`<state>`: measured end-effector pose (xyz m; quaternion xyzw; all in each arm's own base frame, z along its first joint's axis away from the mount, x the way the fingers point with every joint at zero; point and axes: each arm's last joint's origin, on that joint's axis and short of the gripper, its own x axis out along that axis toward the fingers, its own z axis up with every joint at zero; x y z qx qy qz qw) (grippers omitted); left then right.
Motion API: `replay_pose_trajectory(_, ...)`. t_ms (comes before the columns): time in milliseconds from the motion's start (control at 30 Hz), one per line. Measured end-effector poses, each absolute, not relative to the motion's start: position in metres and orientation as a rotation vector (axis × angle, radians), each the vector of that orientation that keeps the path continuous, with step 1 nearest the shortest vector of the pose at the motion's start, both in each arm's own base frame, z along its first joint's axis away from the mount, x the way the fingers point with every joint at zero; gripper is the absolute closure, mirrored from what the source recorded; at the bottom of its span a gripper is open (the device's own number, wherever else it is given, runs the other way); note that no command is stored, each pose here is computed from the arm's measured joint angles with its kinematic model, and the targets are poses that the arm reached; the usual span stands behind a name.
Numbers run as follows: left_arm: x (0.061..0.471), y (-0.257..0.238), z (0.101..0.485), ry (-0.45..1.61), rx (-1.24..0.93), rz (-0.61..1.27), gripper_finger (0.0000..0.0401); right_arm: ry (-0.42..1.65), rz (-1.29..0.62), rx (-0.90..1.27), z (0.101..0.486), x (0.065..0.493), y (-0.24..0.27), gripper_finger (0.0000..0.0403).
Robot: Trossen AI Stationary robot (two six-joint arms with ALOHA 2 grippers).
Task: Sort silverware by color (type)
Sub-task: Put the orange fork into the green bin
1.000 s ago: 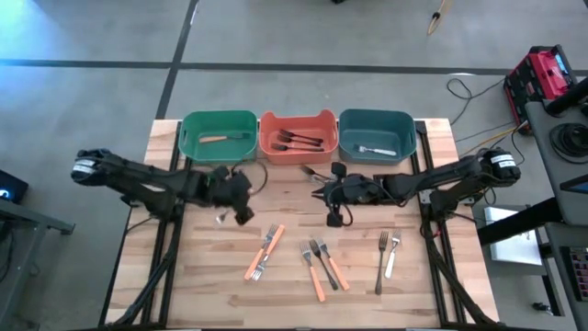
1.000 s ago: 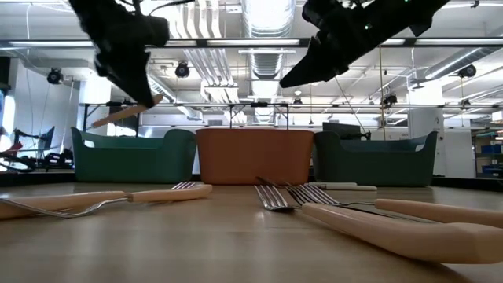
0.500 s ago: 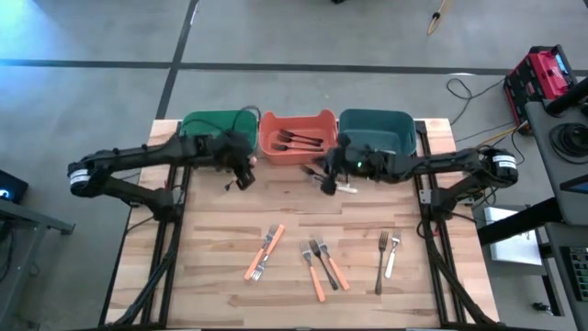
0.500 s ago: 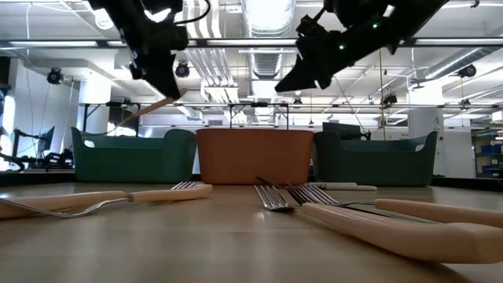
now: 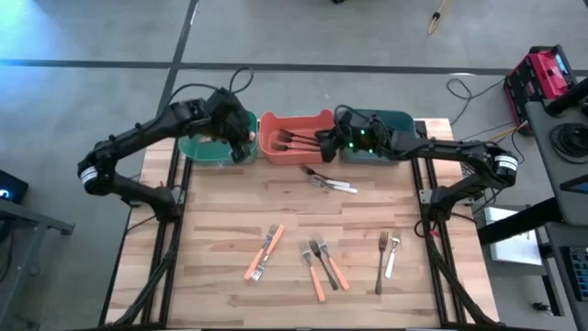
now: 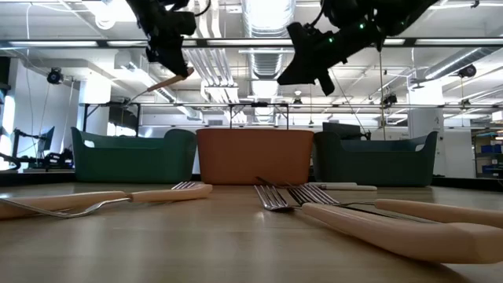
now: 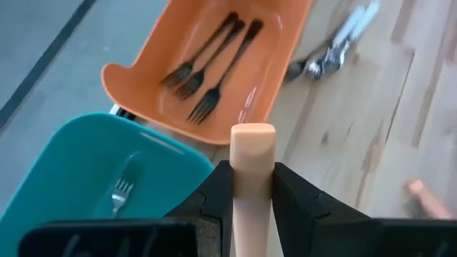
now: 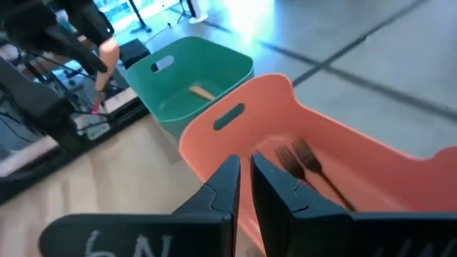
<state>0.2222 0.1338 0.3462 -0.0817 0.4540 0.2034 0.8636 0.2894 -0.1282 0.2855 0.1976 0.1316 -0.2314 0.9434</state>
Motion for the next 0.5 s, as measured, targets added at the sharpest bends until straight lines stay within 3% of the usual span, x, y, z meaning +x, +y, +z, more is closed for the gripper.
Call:
replay_pose_trajectory(267,0.231,0.156,0.335,1.129,-0.024,0.384,0.0345,0.291,-0.511,0.336,0.339,0.292,-0.131,0.0376)
replay_pose_trajectory(500,0.23,0.178,0.303,1.268,0.159,0.254,0.0345,0.263,-0.542,0.279,0.358,0.292,-0.133,0.0376)
